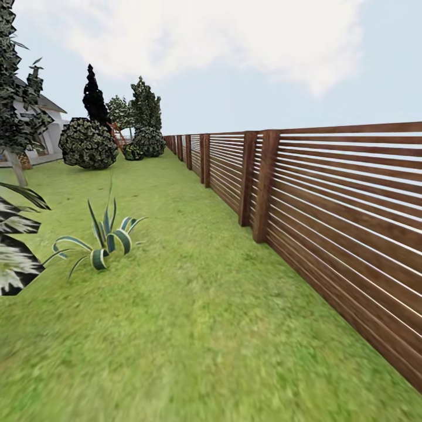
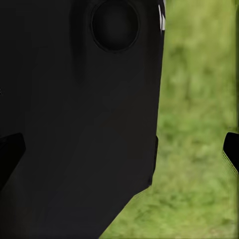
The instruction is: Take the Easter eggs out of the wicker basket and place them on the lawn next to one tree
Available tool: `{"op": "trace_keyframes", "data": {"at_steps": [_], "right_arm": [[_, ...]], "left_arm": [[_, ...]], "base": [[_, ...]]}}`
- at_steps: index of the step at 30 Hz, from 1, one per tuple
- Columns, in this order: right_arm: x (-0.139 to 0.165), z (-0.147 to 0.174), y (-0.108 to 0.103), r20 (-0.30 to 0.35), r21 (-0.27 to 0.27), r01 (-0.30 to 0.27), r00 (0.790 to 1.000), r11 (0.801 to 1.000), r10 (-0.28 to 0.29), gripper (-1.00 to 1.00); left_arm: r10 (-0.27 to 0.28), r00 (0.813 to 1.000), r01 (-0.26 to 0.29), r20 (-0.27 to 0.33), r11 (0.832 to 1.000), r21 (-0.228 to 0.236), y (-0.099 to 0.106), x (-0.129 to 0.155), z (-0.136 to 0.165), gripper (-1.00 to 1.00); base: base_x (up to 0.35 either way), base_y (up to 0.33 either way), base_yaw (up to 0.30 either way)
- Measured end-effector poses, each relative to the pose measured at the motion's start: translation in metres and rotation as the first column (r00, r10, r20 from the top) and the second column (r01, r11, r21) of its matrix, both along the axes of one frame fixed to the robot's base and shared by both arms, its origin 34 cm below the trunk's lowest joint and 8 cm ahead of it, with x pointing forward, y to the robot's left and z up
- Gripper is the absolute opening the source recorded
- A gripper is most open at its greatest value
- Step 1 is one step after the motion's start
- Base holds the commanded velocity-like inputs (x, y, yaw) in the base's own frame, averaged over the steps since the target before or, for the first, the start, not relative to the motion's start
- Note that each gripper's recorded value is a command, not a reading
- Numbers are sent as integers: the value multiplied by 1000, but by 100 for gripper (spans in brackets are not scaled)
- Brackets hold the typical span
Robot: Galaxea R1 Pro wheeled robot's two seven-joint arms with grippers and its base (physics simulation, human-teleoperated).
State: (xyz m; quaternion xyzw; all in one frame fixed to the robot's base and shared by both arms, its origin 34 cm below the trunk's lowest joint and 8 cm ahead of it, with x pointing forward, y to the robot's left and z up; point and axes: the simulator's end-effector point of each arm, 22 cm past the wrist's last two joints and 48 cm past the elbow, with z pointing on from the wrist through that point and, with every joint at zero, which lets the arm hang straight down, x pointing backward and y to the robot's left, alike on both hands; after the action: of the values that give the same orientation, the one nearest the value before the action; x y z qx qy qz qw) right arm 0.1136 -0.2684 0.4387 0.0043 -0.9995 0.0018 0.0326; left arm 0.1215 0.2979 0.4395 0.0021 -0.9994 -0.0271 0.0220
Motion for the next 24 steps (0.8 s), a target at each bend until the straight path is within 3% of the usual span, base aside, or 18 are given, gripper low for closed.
{"op": "trace_keyframes", "data": {"at_steps": [24], "right_arm": [[0, 0, 0, 0, 0, -1, 1000, 1000, 1, 100]], "left_arm": [[0, 1000, 0, 0, 1000, 0, 0, 0, 0, 100]], "base": [[334, 0, 0]]}}
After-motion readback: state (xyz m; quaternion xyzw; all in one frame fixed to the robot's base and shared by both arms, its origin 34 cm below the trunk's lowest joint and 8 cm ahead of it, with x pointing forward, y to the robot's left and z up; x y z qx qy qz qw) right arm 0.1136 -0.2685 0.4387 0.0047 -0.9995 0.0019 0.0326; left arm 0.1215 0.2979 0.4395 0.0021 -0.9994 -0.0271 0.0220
